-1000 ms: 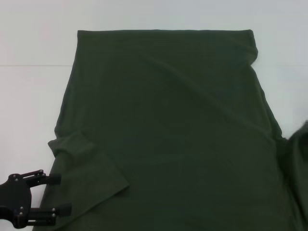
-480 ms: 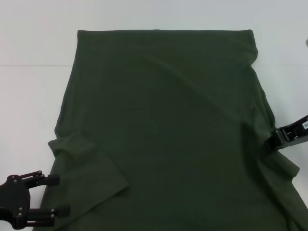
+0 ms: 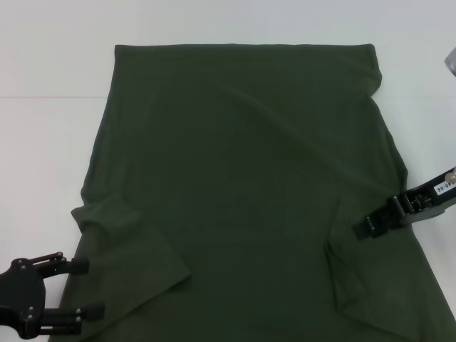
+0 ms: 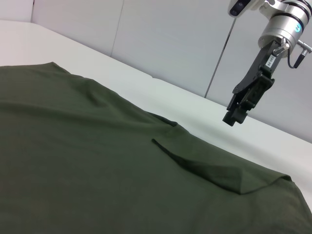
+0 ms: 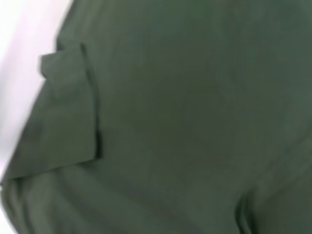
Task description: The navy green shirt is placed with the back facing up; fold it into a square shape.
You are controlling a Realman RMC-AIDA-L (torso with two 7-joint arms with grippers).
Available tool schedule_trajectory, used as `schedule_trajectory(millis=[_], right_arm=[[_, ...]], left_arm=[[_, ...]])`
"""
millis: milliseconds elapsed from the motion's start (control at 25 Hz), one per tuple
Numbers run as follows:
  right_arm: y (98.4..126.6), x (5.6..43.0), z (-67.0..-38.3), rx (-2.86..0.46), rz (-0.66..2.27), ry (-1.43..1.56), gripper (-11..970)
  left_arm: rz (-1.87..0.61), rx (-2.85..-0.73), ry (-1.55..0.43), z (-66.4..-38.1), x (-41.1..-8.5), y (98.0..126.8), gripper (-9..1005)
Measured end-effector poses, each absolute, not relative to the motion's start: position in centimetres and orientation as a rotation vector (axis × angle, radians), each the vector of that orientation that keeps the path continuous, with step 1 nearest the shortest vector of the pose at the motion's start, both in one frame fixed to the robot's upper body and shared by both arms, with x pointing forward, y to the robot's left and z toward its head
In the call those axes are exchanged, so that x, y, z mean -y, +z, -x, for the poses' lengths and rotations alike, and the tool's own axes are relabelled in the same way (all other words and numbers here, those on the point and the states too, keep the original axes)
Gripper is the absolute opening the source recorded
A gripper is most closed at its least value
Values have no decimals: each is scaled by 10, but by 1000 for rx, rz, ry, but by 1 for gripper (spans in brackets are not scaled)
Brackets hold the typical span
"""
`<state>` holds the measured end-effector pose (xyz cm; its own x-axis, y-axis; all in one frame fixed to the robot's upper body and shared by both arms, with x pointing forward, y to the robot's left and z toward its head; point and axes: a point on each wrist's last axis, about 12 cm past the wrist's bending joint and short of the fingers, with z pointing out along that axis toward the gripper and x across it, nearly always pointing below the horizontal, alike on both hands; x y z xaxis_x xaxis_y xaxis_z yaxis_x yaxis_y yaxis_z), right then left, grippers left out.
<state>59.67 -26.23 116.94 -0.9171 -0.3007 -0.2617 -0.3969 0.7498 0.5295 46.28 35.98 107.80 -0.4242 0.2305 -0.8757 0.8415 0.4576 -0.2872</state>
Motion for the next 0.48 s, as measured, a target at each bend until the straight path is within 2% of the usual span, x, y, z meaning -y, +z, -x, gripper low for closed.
schedule_trajectory(millis=[360, 480], right_arm=[[1161, 284, -584, -2596, 519, 1205, 476], [1151, 293, -570, -2482, 602, 1288, 724]], left_arm=[[-877, -1912, -980, -464, -359, 1079, 899], [-813, -1950, -1025, -464, -361, 1081, 899]])
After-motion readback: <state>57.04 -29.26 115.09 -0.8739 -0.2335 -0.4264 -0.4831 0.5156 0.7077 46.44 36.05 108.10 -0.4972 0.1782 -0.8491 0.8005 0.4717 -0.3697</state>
